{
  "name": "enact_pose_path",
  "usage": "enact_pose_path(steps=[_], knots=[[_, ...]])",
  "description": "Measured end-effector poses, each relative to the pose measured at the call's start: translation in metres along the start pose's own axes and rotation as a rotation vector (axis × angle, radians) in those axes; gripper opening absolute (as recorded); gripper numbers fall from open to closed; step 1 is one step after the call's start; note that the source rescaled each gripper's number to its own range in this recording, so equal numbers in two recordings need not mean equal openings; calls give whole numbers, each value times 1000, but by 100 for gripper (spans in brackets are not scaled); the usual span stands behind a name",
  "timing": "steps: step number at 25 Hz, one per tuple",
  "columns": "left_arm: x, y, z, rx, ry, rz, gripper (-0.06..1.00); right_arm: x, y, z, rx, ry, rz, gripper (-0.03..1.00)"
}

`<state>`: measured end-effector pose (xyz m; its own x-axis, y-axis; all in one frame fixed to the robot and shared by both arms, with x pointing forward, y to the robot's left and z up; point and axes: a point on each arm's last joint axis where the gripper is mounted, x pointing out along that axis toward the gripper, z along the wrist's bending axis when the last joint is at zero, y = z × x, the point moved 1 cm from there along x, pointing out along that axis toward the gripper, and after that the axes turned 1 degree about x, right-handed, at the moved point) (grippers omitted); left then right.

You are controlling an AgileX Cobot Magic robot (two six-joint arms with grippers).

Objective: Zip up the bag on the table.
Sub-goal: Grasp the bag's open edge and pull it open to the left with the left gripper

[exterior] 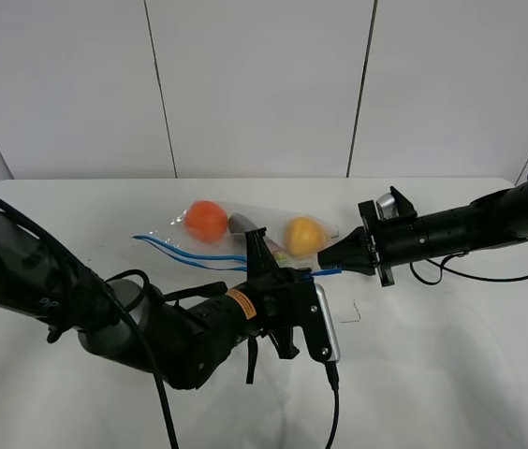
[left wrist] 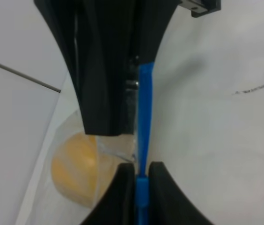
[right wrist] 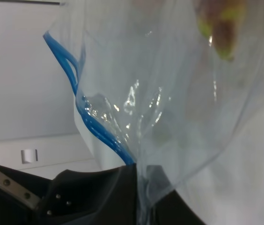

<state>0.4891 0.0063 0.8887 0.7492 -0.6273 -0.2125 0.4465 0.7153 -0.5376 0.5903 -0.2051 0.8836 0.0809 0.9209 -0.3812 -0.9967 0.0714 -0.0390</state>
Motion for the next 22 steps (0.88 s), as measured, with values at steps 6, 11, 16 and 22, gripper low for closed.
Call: enact_pose_path(steps=[6,11,16,22], knots=[[-9,8,2,20,-57,20,0,2,0,2,2,-10,-1,0],[-27,35,13,50,-90,85,0,4,1,2,1,-10,5,0],[-47,70,38,43,-159,182,0,4,1,3,4,-12,2,0],[-64,114,61,28,-231,308,0,4,0,3,9,-19,-5,0]])
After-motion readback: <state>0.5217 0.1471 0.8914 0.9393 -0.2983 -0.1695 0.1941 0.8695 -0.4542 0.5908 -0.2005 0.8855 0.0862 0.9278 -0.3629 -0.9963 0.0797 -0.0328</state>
